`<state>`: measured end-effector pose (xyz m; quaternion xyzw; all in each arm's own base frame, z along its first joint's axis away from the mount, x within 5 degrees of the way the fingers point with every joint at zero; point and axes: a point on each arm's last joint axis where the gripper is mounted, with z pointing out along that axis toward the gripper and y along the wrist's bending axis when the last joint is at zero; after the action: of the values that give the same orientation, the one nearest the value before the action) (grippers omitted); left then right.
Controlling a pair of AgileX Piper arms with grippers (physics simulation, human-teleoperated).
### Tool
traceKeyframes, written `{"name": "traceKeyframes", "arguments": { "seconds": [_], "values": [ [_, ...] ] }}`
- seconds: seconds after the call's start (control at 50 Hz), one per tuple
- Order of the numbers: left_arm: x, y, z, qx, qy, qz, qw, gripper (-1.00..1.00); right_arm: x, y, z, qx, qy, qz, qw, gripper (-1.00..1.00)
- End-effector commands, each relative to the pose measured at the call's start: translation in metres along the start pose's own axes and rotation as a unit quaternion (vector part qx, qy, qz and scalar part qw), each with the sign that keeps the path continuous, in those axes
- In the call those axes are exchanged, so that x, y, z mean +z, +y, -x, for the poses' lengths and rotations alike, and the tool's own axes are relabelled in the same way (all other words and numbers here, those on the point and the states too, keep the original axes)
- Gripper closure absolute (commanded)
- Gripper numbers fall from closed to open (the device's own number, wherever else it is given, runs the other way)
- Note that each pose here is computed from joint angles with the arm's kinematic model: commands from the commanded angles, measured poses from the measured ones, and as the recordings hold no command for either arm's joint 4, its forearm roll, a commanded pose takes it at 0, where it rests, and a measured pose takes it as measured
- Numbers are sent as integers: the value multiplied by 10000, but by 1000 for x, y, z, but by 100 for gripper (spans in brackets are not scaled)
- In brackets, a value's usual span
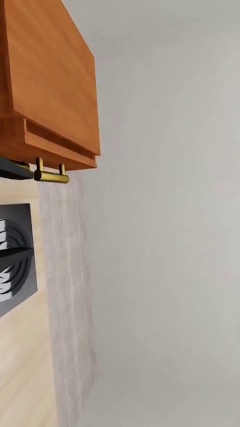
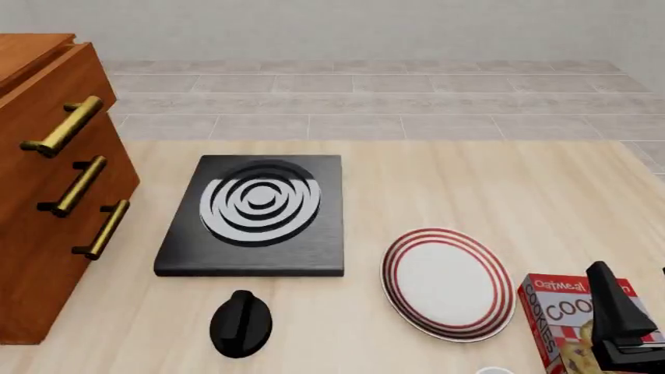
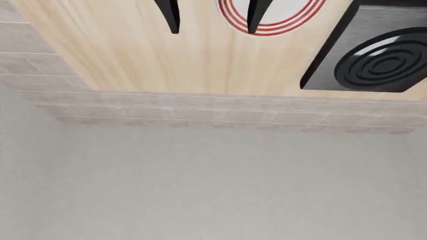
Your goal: Pick the akita bowl in the top layer of the wooden cabinet and place it on the plate.
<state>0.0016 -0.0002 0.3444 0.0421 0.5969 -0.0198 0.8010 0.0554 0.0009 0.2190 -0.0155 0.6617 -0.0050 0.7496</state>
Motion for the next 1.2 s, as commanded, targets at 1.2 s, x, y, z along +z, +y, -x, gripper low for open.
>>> {"name": "traceKeyframes", "arguments": {
  "seconds": [1.2],
  "values": [
    [74, 5, 66, 241, 1607, 46, 9867, -100, 0, 0, 3, 6, -31, -13, 10000, -100]
  ]
}}
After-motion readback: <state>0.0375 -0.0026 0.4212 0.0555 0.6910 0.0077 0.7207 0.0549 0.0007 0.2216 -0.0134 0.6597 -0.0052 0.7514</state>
